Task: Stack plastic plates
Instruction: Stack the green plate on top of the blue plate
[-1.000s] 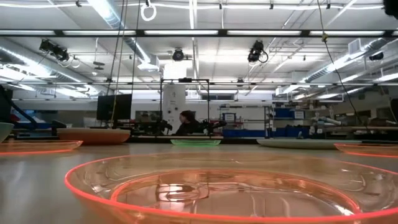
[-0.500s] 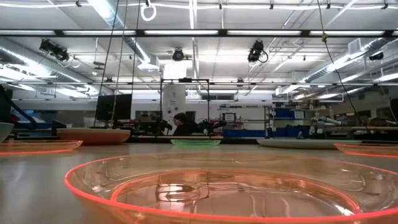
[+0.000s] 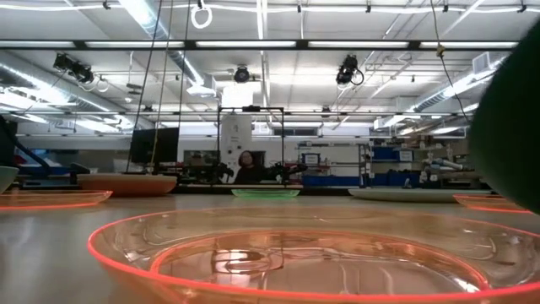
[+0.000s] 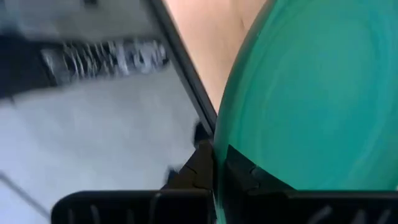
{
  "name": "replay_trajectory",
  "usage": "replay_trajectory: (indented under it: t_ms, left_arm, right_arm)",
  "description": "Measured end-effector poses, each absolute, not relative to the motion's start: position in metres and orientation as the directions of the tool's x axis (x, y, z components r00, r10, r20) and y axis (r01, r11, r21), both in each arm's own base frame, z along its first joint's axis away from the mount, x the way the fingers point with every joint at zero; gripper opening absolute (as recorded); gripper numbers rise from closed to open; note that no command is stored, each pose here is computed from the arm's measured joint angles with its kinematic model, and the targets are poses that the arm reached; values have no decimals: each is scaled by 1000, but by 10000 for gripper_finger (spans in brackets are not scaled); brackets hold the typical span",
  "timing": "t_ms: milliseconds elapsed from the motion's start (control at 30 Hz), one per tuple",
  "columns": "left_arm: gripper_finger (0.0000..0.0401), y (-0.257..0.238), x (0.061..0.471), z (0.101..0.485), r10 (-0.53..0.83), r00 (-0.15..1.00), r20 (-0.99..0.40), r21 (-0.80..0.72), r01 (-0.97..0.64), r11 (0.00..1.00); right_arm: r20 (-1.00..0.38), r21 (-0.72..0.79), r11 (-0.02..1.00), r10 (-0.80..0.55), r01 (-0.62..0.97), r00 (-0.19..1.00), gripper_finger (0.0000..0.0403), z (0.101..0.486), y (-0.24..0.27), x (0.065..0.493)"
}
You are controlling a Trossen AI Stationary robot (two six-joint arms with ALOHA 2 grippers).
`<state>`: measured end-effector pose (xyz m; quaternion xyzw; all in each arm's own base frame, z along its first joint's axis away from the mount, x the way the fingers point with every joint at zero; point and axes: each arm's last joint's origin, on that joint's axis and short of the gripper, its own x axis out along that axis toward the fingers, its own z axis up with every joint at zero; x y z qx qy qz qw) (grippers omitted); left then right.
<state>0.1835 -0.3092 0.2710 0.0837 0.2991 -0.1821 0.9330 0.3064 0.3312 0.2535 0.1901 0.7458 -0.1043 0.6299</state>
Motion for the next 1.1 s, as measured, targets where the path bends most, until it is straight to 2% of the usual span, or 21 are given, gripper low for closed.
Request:
replay_trajectory:
  t_ms: [100,200,333,567,733,833,1100]
  left_arm:
    - [196,-300,207,276,-283,787,-548,138,418,898]
    - [211,-284,231,276,-266,801,-536,176,415,893]
    - [227,-265,255,269,-277,806,-523,184,424,887]
    - [227,-250,270,250,-304,845,-439,248,439,863]
    - [227,-236,279,241,-310,866,-393,289,436,852]
    - [227,-226,287,237,-332,850,-408,275,462,843]
    - [227,-193,305,229,-228,845,-483,388,440,810]
  right_arm:
    - [-967,95,915,177,392,-181,12,259,322,310]
    - [-979,121,930,169,348,-113,12,268,316,315]
    - [-994,74,948,95,308,-53,12,270,311,316]
    - [-999,7,984,-2,178,54,12,271,310,317]
    - [-996,-27,999,-30,38,83,12,271,302,325]
    - [-996,-35,999,-34,-9,87,12,272,291,335]
    - [-990,-22,993,-6,-114,139,12,281,262,359]
